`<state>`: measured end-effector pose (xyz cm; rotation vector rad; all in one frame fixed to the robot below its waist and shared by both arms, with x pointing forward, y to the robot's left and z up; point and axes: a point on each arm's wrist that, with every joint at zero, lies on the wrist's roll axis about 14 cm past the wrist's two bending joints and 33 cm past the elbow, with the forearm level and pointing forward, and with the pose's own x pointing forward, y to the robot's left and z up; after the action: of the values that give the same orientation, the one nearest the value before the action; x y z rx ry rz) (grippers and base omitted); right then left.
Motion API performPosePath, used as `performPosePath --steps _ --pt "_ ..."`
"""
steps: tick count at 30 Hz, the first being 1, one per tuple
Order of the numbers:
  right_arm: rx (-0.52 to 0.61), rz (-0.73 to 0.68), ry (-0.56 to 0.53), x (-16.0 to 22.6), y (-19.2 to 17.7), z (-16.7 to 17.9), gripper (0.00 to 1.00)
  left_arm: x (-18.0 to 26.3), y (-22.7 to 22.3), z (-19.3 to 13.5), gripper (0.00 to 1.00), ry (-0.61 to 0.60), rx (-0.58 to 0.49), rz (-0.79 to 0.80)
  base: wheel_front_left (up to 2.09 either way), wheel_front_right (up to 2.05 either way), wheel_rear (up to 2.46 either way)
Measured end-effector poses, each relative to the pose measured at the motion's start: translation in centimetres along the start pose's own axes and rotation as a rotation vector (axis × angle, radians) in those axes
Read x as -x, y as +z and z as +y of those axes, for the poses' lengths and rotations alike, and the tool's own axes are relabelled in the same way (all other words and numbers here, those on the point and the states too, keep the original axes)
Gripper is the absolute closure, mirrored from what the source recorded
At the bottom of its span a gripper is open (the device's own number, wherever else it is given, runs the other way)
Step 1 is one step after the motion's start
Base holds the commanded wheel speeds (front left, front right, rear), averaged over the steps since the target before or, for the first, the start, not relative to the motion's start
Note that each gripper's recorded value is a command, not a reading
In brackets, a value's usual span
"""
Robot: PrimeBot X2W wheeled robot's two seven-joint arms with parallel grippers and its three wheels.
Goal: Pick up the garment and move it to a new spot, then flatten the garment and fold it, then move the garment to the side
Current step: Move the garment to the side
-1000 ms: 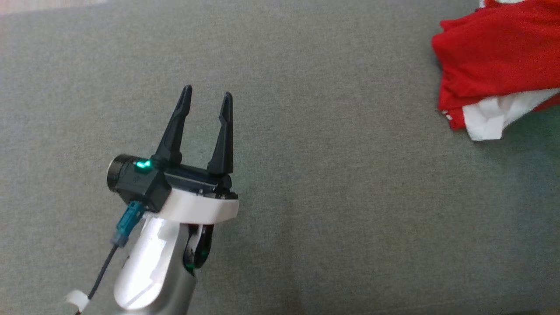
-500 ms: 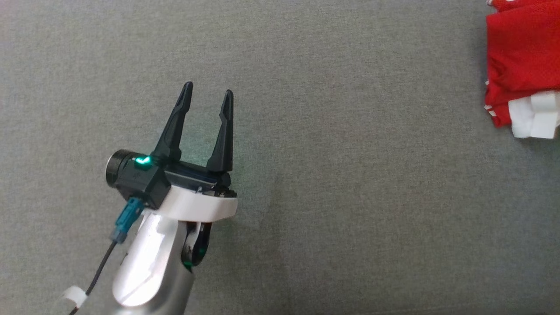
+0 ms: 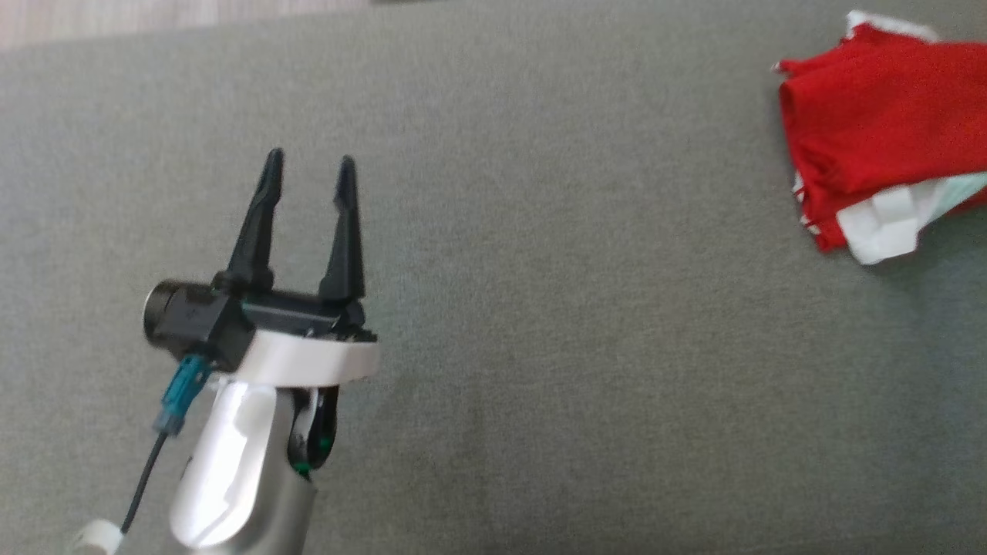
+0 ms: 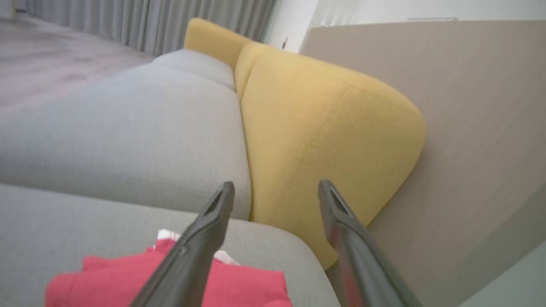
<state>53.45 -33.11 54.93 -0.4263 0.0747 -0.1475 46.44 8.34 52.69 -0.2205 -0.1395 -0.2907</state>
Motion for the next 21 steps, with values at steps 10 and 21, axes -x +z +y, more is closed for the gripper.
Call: performPosePath --steps 10,21 --pt "-0.233 -0.322 0.024 3.6 11.3 3.6 0.0 3.2 3.0 1.3 0.0 0.088 -0.014 -0.054 0.0 0.0 0.0" --pt "-0.485 -0.338 0.138 10.9 8.3 10.4 0.0 7.8 2.6 2.7 0.0 0.16 0.041 -0.027 0.0 0.0 0.0"
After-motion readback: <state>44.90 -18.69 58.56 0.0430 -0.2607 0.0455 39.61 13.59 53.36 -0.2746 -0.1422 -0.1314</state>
